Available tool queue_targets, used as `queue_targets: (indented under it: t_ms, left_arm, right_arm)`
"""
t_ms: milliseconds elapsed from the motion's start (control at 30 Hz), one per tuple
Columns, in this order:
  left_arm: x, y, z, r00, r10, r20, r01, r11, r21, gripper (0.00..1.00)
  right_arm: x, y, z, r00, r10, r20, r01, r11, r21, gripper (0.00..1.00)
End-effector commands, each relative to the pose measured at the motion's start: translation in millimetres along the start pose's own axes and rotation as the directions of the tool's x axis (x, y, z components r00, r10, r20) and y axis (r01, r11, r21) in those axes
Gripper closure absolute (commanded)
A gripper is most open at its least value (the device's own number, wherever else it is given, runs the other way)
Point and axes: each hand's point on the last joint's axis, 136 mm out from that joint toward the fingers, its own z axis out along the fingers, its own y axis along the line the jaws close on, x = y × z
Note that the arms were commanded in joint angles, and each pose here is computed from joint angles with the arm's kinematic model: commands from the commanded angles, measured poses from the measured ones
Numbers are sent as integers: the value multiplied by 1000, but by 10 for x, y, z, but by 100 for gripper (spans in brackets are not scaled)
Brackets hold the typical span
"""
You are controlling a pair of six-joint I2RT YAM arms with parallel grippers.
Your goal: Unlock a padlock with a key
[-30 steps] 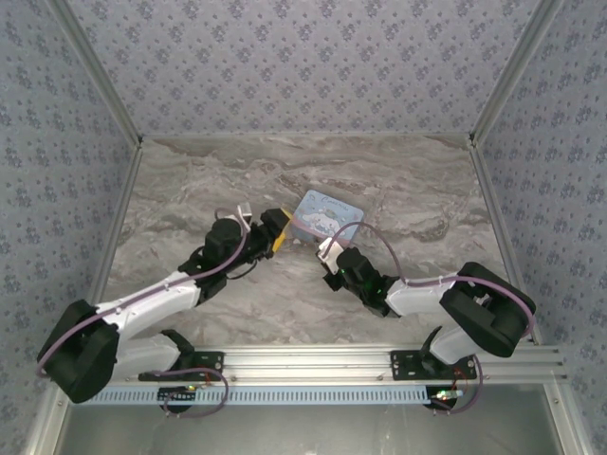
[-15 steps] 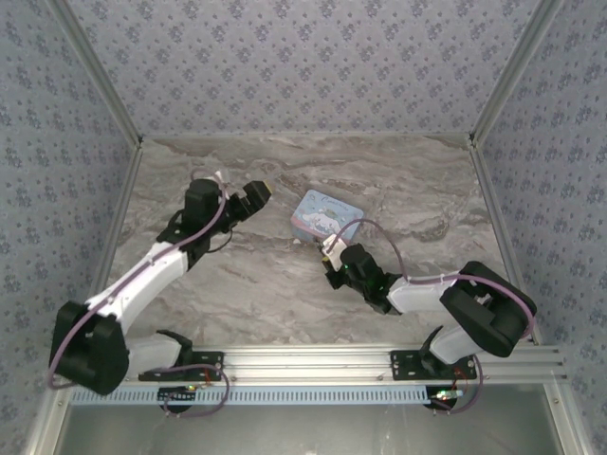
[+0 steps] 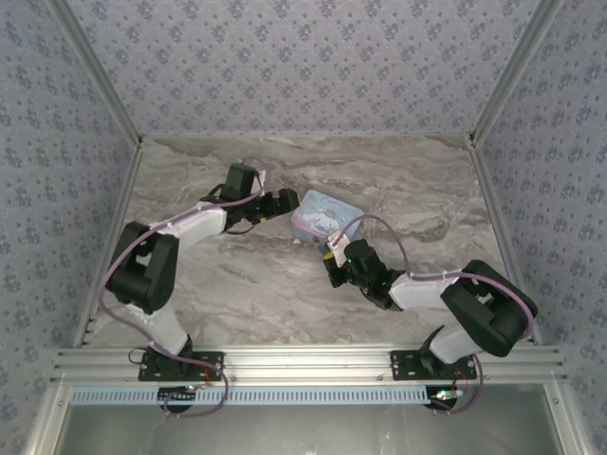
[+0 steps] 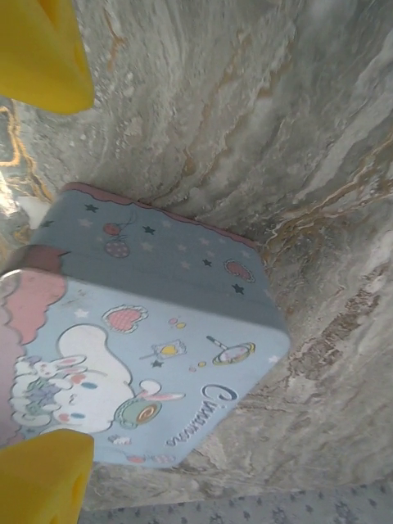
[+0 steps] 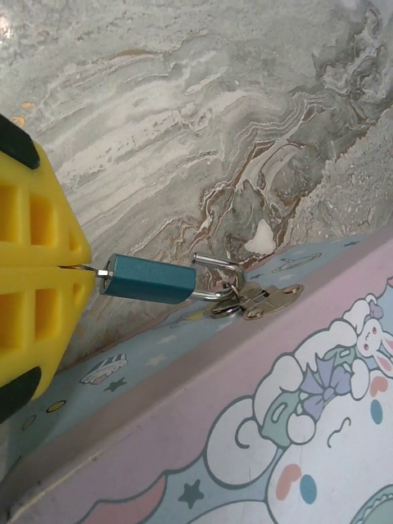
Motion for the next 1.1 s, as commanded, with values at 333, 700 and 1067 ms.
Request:
queue_targets:
  t_ms: [333, 700, 1067]
  left_arm:
    - [303, 298, 356, 989, 9, -146, -18, 998, -62, 9]
    - [493, 469, 231, 992, -38, -120, 25, 994, -105, 10]
    - [712, 628, 63, 992, -89, -92, 76, 987, -144, 10]
  right_arm:
    - [55, 19, 17, 954, 293, -57, -297, 952, -70, 100]
    - [62, -21, -19, 876, 480, -49, -482, 867, -127, 100]
    - [205, -157, -50, 806, 582, -104, -592, 795, -134, 100]
